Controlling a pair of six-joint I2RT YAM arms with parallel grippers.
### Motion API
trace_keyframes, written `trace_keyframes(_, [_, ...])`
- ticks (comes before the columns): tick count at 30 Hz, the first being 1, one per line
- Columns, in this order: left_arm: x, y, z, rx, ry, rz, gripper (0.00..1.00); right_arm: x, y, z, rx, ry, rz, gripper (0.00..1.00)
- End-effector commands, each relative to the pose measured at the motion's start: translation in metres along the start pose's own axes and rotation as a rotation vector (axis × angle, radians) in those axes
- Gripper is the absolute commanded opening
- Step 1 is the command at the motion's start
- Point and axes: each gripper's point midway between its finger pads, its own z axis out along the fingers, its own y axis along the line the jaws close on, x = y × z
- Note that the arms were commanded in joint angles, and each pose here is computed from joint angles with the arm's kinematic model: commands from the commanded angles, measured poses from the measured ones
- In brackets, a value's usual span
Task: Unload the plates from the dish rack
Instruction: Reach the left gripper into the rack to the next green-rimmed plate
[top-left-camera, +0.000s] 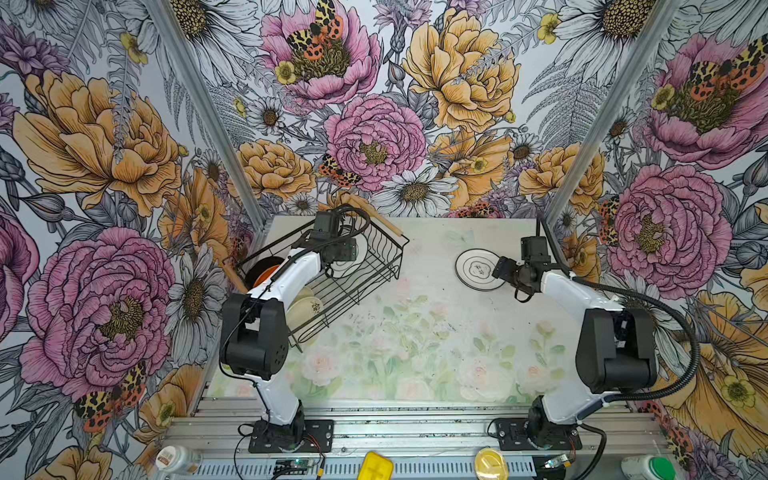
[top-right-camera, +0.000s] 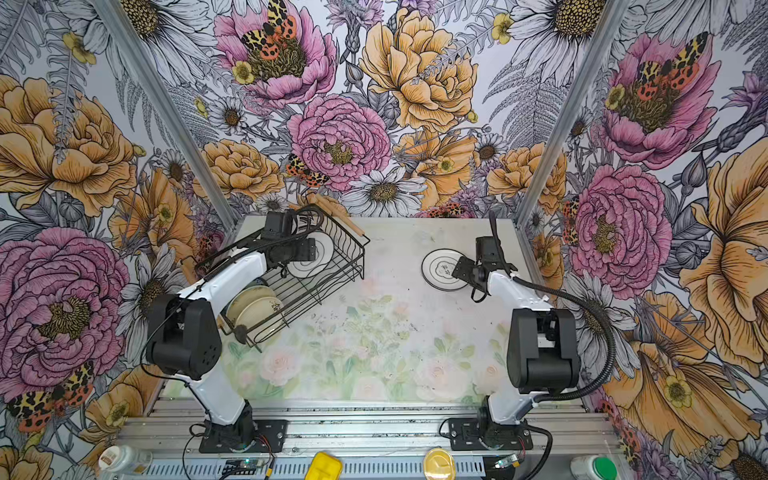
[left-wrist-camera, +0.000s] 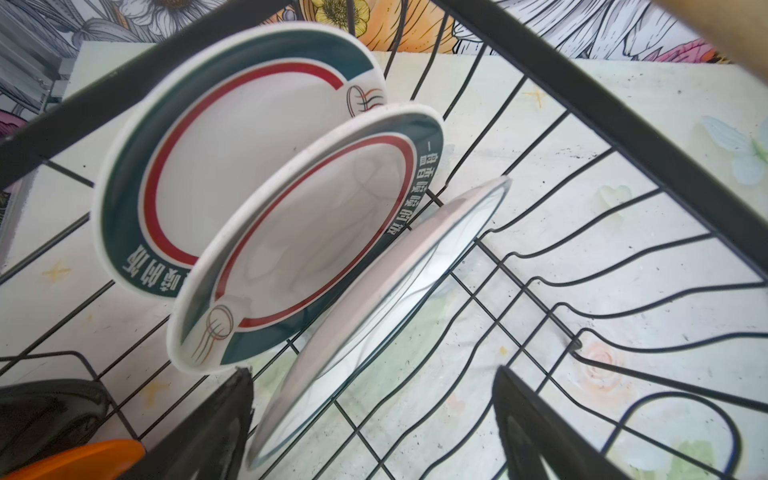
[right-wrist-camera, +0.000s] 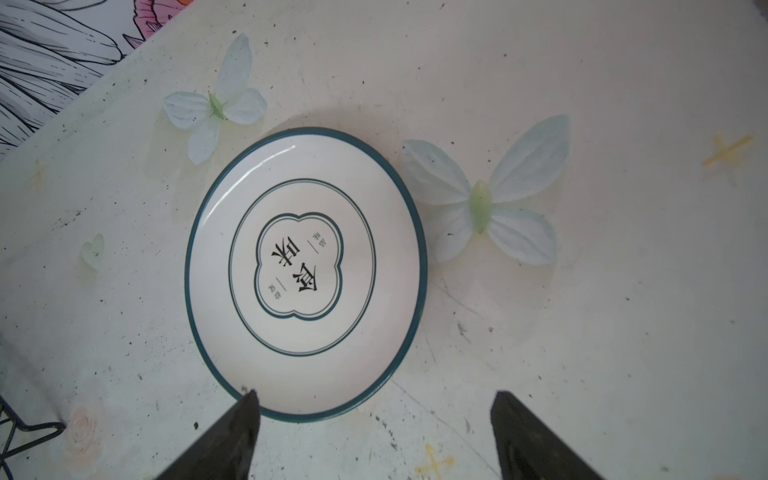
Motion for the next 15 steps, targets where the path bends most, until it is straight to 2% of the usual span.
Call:
trace_keyframes(1, [-0.014, 0.0, 0.0, 0.05, -0.025, 0.064, 0.87, 0.001, 0.002, -0.011, -0.024, -0.014, -0.023, 0.89])
trace_keyframes(6, [-0.011, 0.001, 0.007, 0.119, -0.002, 0.128, 0.85, 0.003, -0.002, -0.015, -0.028, -0.017, -0.03, 0.89])
trace_keyframes(9, [-0.016, 0.004, 0.004, 0.174, -0.014, 0.148, 0.79, 0.004, -0.002, -0.018, -0.031, -0.021, -0.037, 0.89])
trace_keyframes(11, [-0.008, 0.004, 0.016, 0.22, 0.014, 0.157, 0.75, 0.004, -0.002, -0.019, -0.034, -0.024, -0.04, 0.88])
trace_keyframes(15, [-0.012, 0.008, 0.014, 0.238, 0.007, 0.195, 0.69, 0.004, -0.003, -0.023, -0.034, -0.03, -0.042, 0.88])
